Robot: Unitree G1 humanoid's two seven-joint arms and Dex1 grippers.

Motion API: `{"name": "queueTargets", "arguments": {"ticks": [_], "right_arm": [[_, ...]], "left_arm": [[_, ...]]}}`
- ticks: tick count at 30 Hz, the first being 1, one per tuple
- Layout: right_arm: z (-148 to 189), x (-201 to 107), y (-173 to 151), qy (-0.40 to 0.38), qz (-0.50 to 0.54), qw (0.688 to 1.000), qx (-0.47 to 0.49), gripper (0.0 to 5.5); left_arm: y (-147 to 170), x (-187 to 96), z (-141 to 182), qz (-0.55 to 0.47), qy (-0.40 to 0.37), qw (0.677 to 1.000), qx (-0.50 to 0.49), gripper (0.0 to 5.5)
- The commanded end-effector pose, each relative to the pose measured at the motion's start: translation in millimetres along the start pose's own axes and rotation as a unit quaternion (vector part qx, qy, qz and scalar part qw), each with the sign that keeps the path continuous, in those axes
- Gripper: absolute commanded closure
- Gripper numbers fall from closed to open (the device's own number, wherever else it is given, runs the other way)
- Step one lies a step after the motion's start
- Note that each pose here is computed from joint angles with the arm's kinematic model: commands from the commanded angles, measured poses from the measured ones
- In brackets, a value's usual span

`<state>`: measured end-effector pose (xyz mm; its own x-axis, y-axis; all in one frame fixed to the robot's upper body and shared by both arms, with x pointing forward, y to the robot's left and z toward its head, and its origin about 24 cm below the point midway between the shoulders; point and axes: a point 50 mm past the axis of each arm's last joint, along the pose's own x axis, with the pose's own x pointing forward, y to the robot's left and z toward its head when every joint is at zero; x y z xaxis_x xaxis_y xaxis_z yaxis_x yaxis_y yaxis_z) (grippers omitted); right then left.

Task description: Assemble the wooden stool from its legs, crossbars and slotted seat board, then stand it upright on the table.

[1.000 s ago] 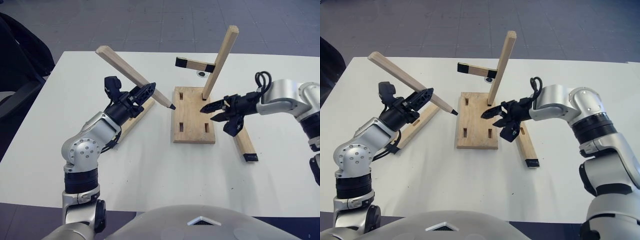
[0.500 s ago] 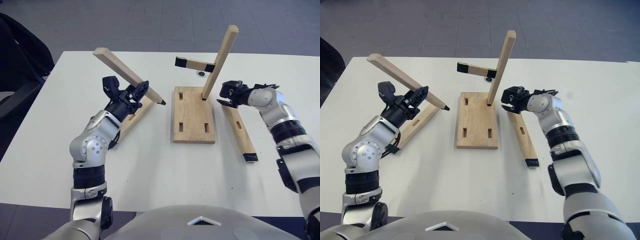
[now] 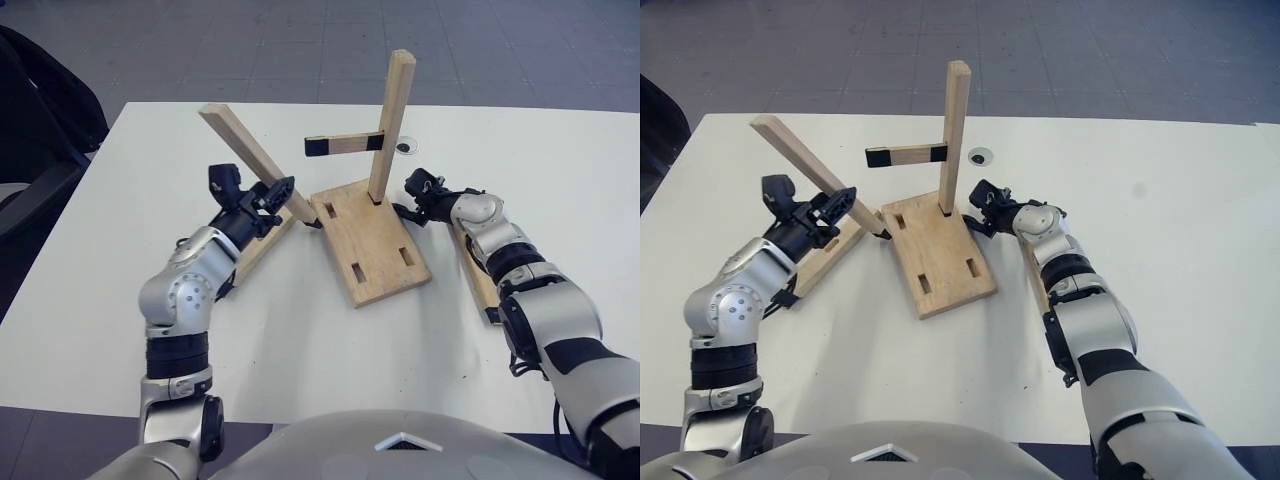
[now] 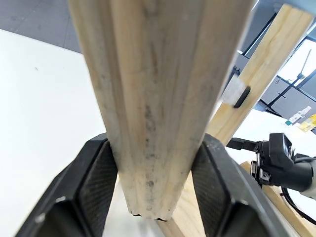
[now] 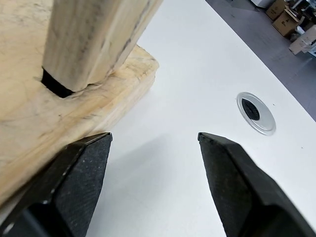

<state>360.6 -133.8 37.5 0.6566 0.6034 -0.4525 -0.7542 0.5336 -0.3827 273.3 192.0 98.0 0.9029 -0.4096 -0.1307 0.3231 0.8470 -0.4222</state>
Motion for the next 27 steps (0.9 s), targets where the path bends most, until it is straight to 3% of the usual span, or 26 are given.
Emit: {"name": "queueTargets", "arguments": {"ticks": [1, 7, 10, 18, 27], "right_arm": [[-6, 2, 18, -0.014, 0.046, 0.999, -0.007, 2.28], [-7, 2, 32, -0.030, 0.083, 0.996, -0.020, 2.28], [-3, 1, 29, -0.041, 0.080, 0.996, -0.025, 2.28], [17, -17, 15, -0.094, 0.056, 0.993, -0.033, 2.28], [35, -48, 9, -0.113, 0.002, 0.993, -0.021, 2.28]], "left_arm": [[2, -22, 33, -0.030, -0.009, 0.999, 0.034, 3.39], [-14, -32, 31, -0.128, 0.002, 0.992, 0.004, 3.39], [-15, -33, 23, -0.160, -0.011, 0.986, 0.045, 3.39], [12, -37, -8, -0.199, -0.049, 0.967, 0.151, 3.40], [25, -19, -13, -0.221, -0.098, 0.962, 0.125, 3.40]]}}
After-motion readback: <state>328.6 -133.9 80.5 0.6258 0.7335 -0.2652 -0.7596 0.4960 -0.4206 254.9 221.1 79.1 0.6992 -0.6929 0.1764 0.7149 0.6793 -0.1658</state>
